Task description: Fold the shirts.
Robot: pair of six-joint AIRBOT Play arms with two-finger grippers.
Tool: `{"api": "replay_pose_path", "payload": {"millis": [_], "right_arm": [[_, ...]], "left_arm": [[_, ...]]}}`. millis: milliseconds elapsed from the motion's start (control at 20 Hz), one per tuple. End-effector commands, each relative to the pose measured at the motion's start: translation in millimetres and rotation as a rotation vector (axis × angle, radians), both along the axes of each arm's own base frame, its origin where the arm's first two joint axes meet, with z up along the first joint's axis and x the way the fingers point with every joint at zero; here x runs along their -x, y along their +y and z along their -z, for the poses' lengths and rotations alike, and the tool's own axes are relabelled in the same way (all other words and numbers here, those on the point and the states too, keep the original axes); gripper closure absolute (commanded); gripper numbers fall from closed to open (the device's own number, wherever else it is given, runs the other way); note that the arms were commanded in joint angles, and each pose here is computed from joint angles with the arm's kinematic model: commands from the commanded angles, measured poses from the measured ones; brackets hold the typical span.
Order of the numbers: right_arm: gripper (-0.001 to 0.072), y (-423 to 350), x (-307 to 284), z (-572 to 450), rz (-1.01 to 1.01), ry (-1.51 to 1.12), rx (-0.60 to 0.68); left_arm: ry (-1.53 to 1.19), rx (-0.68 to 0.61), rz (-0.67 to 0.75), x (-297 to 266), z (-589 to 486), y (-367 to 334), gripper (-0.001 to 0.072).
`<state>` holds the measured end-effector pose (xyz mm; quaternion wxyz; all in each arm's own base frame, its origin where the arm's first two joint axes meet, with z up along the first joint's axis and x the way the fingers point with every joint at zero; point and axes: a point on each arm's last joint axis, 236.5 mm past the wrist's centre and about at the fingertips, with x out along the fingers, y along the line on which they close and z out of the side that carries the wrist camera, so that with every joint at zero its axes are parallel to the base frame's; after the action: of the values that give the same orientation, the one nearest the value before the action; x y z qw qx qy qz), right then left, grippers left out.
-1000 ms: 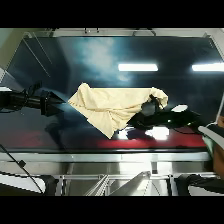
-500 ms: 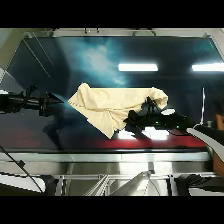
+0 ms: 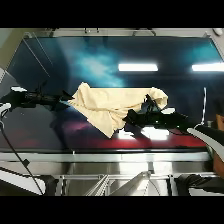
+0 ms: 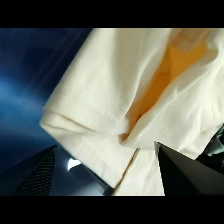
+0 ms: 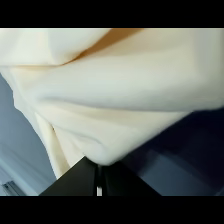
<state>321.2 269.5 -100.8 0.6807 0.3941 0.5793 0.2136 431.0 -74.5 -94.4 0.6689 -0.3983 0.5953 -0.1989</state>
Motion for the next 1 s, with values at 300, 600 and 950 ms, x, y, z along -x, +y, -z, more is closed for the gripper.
{"api": "replay_pose_path", "payload": {"millis": [300, 600, 950], "right_arm": [[0.0686, 4.4, 6.1, -4.5, -0.034, -0.001, -0.016], [0.0687, -23.2, -6.3, -128.4, -0.084, -0.194, -0.248], [0.0687, -143.4, 53.9, -476.2, 0.023, -1.142, -0.303]], "left_arm": [[-0.097, -0.018, 0.007, -49.4, -11.6, -1.5, 0.0695], [-0.241, 0.050, 0.226, -34.6, -115.5, -20.1, 0.0693], [-0.946, -0.009, 0.282, 33.2, -424.2, -25.7, 0.0692]]}}
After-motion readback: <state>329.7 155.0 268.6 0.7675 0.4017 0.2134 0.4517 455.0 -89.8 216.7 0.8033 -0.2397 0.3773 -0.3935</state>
